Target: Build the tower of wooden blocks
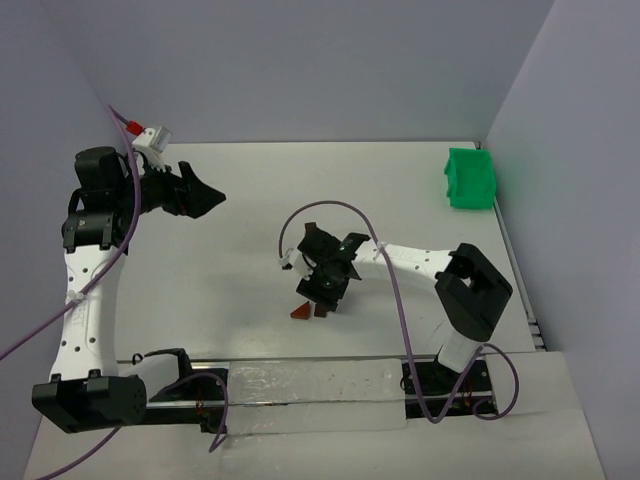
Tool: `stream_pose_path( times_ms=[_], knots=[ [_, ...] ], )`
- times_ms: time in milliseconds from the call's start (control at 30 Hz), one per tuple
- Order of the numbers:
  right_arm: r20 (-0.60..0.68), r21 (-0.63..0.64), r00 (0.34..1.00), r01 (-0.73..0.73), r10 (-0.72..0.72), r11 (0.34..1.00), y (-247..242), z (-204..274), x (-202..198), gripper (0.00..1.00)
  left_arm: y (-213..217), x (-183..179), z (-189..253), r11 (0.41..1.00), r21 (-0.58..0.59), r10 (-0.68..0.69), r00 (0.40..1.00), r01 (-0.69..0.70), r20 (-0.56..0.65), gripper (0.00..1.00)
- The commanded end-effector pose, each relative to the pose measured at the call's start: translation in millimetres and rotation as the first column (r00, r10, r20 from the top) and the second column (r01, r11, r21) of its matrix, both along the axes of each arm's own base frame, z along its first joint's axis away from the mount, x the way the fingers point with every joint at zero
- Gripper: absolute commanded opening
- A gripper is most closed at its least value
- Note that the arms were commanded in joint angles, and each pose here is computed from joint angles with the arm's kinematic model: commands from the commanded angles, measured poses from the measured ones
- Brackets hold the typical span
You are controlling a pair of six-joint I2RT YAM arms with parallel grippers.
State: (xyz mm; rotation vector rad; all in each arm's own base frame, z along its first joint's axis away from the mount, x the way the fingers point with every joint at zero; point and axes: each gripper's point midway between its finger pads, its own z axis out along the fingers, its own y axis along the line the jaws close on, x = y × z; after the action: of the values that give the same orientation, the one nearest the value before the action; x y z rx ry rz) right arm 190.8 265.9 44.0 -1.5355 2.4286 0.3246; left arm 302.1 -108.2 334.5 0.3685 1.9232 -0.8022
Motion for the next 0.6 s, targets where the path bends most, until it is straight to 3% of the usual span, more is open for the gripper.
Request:
stream_pose_path(
  times_ms=[0,567],
  knots=[
    [0.066,0.023,0.998,-0.017,0.015,1.000,24,5,7,0.61,-2,1,13,0.999,-0.037,-0.024,0.999,0.026,0.038,0.99],
    [0.020,-0.023,0.994,-0.103,0.104,0.994,38,-16,-4,0.58,-2,0,14,0.999,-0.034,-0.037,0.998,0.038,0.045,0.99]
  ],
)
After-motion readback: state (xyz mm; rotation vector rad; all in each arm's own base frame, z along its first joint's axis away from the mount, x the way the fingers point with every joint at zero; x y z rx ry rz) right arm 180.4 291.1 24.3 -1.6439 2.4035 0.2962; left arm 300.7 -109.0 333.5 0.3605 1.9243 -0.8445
